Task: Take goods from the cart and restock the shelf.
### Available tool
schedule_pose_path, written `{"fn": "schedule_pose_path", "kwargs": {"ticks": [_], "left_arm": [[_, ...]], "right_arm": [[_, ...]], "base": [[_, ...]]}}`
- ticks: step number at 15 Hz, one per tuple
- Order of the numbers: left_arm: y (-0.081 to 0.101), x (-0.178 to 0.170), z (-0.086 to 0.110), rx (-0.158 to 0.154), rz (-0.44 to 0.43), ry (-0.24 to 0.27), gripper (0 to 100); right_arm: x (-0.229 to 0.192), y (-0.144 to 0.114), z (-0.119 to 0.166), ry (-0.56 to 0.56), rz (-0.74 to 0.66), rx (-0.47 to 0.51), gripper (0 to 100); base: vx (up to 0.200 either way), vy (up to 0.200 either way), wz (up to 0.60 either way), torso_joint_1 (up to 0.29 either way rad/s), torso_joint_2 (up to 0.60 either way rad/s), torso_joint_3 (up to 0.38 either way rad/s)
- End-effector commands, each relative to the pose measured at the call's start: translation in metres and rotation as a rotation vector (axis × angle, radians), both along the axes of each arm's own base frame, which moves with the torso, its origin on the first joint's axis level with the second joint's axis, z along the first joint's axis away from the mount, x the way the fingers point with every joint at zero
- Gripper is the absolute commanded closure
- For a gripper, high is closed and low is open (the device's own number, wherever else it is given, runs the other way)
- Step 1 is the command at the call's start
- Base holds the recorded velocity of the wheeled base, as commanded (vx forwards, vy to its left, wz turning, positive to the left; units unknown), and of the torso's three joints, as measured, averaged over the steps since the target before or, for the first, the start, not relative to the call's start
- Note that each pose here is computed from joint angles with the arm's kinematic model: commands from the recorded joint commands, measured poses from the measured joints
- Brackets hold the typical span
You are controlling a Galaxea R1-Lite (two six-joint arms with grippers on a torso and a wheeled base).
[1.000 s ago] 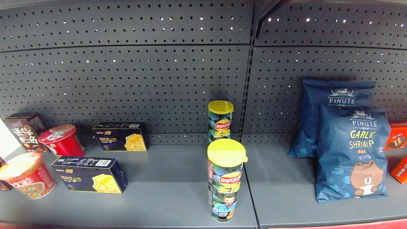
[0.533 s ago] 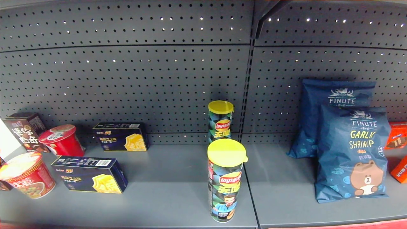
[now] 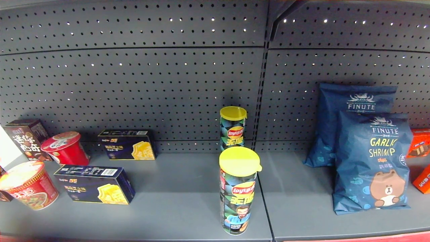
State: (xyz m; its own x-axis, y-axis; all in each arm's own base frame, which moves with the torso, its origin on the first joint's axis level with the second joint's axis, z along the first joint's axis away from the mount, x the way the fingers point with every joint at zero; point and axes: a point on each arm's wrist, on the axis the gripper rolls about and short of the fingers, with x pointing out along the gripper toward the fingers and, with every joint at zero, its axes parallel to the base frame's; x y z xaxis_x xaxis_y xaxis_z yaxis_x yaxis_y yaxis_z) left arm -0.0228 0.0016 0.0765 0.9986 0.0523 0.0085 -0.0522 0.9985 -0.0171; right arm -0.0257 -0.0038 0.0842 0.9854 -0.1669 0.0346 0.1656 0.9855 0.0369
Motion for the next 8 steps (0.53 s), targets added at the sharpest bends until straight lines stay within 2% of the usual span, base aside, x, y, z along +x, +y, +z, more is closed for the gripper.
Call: {"fn": "schedule_pose_path", "kwargs": {"ticks": [1, 8], "left_arm": [[0.0000, 0.0000, -0.0001, 0.000, 0.000, -0.001, 0], [0.0000, 0.0000, -0.0002, 0.000, -0.002, 0.001, 0]], "right_arm": [[0.0001, 0.0000, 0.0000, 0.002, 0.002, -0.003, 0], [0.0001, 0.0001, 0.0000, 0.003, 0.005, -0.011, 0]], "base": [[0.000, 0.000, 0.00, 0.000, 0.00, 0.000], [0.000, 0.000, 0.00, 0.000, 0.00, 0.000]]}}
